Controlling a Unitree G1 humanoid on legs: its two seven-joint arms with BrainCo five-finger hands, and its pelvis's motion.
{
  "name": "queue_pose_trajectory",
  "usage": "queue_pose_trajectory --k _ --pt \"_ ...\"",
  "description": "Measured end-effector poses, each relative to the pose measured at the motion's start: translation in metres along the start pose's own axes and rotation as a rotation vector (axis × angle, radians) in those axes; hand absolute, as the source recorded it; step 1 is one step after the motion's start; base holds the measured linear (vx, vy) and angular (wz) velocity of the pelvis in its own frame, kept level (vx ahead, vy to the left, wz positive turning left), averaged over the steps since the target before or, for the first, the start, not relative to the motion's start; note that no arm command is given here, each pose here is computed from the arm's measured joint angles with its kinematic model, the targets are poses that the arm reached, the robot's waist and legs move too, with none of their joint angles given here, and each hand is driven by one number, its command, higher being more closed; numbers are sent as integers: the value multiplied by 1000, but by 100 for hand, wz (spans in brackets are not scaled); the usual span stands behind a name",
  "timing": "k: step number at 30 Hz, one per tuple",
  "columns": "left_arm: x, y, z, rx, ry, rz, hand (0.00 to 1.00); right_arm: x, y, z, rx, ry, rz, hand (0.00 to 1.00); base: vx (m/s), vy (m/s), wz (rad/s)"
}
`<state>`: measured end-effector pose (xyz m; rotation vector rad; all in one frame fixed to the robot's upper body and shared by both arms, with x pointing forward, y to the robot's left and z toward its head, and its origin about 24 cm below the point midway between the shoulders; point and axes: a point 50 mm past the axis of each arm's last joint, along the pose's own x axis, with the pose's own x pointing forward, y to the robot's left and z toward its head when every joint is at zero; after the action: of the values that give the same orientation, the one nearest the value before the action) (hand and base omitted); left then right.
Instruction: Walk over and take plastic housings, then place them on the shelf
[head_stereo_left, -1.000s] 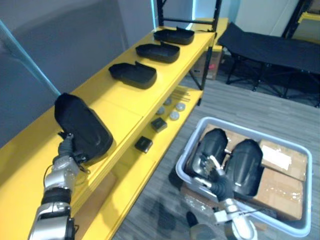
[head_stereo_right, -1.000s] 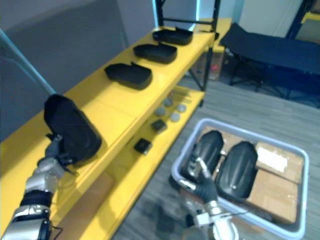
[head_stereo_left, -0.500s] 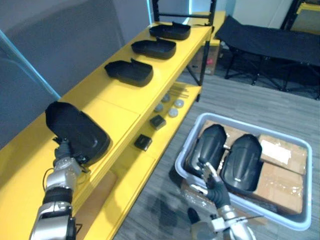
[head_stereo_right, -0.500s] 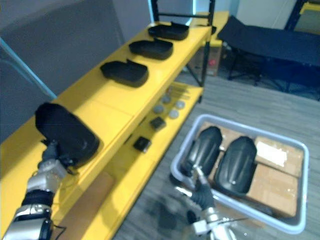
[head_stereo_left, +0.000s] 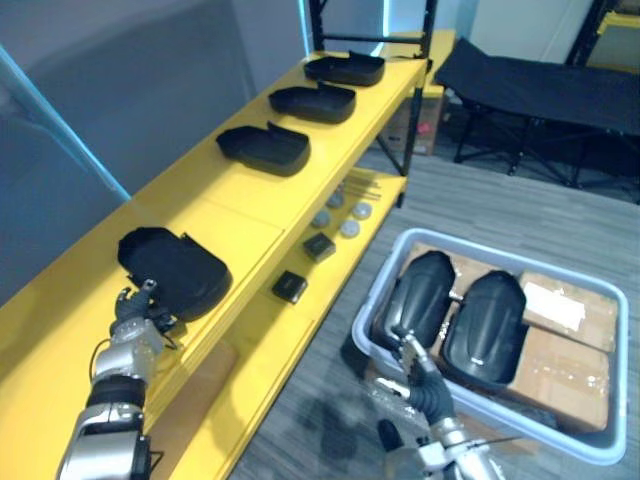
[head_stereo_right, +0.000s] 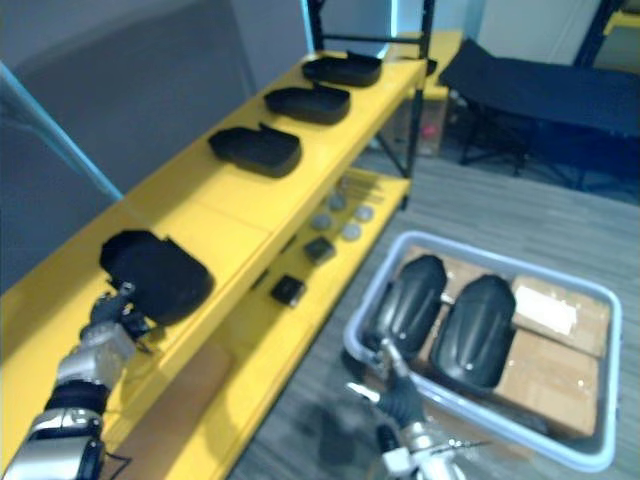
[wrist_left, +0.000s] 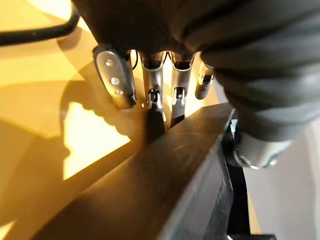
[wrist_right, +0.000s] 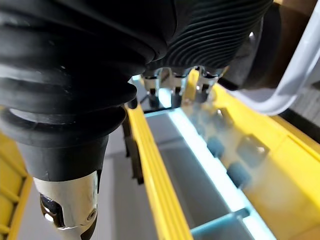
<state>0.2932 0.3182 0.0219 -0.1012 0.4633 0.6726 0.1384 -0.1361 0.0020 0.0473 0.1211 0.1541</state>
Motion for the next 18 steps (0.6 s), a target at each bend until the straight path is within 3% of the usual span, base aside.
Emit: queue_pose_trajectory --k 8,14,18 --pt "-7 -11 20 -27 -127 -49 0 12 -2 10 -24 -84 -125 0 3 -17 8" --pt "-29 0 57 -177 -385 -53 0 20 -9 21 -69 -168 -171 0 8 -8 12" --pt "-61 14 41 -296 -478 -69 0 19 -24 26 -112 -206 -277 0 16 -13 18"
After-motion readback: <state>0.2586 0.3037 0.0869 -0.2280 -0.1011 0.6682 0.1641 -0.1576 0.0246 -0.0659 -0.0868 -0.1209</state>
